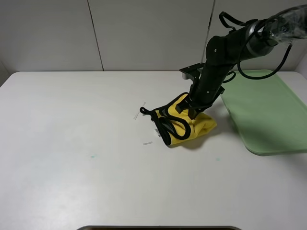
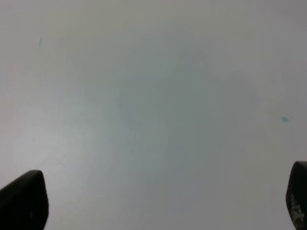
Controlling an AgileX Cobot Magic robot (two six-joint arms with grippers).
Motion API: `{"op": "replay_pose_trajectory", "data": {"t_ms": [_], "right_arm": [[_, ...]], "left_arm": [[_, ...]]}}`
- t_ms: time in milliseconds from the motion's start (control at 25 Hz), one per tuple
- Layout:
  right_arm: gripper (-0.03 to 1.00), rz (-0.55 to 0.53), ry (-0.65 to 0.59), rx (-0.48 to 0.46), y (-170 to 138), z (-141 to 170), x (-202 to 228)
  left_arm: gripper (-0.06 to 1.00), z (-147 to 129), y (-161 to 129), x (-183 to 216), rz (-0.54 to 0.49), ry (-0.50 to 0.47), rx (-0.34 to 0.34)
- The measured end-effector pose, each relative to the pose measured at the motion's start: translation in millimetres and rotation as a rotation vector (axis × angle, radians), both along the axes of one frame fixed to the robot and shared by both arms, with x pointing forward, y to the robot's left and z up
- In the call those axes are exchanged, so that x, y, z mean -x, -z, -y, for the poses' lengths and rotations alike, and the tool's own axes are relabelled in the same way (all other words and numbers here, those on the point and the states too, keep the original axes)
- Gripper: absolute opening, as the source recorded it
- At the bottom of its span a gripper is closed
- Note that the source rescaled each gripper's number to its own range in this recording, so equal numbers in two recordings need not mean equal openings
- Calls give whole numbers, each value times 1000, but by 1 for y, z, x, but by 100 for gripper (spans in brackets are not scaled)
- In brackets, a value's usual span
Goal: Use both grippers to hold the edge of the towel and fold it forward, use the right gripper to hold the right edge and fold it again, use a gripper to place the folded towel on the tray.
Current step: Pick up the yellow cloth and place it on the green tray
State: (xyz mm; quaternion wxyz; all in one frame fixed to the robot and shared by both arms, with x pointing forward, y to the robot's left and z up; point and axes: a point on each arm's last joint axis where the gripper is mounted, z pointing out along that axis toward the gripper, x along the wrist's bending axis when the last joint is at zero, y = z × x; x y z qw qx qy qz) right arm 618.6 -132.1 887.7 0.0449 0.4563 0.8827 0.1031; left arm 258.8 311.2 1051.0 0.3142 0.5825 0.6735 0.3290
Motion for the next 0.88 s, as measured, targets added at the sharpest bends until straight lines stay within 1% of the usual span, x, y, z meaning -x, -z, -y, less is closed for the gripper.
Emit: {"op": "replay_pose_trajectory", "data": {"t_ms": [280,520,640,880], "right_arm": [[10,66,-13,-5,-28,2,0],[10,104,-9,48,-40,9,-1],[10,119,26,60,-46,22,-5],[10,133,137,67,-54,66,-18]], "left_arm": [[100,0,0,0,0,0,0],[100,0,0,0,0,0,0],[100,0,0,0,0,0,0],[100,0,0,0,0,0,0]]}}
